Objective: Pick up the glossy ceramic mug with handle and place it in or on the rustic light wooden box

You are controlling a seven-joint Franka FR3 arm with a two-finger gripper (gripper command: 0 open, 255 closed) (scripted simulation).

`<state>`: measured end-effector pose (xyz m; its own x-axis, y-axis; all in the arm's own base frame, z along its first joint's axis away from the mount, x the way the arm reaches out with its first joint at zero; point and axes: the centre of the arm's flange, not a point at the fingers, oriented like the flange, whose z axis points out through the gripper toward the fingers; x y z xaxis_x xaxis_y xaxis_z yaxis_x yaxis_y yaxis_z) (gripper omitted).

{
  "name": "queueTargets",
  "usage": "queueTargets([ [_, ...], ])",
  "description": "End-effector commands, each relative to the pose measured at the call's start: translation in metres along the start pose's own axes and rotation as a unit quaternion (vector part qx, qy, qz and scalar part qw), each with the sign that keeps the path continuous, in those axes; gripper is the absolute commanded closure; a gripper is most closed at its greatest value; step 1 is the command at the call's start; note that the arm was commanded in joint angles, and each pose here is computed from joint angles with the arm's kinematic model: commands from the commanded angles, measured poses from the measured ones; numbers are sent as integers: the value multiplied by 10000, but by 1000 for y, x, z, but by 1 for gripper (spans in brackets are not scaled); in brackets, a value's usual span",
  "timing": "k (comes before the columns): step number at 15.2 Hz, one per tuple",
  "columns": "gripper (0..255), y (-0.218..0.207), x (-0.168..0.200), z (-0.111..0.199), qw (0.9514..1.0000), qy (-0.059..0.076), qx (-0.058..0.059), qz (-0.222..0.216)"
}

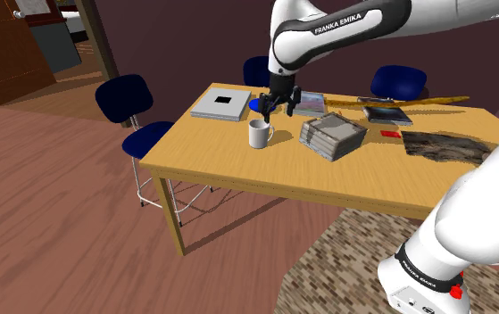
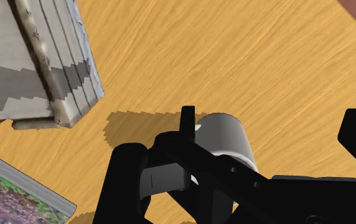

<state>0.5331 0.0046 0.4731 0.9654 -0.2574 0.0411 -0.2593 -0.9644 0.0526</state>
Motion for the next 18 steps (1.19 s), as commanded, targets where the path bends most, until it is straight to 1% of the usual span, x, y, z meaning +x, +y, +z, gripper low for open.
queueTargets([
  [1, 0, -8, 23, 13, 10000, 4, 2, 82],
  [11, 0, -33, 131, 85, 9988, 6, -3, 482],
  [18, 0, -33, 135, 120, 9988, 6, -3, 496],
])
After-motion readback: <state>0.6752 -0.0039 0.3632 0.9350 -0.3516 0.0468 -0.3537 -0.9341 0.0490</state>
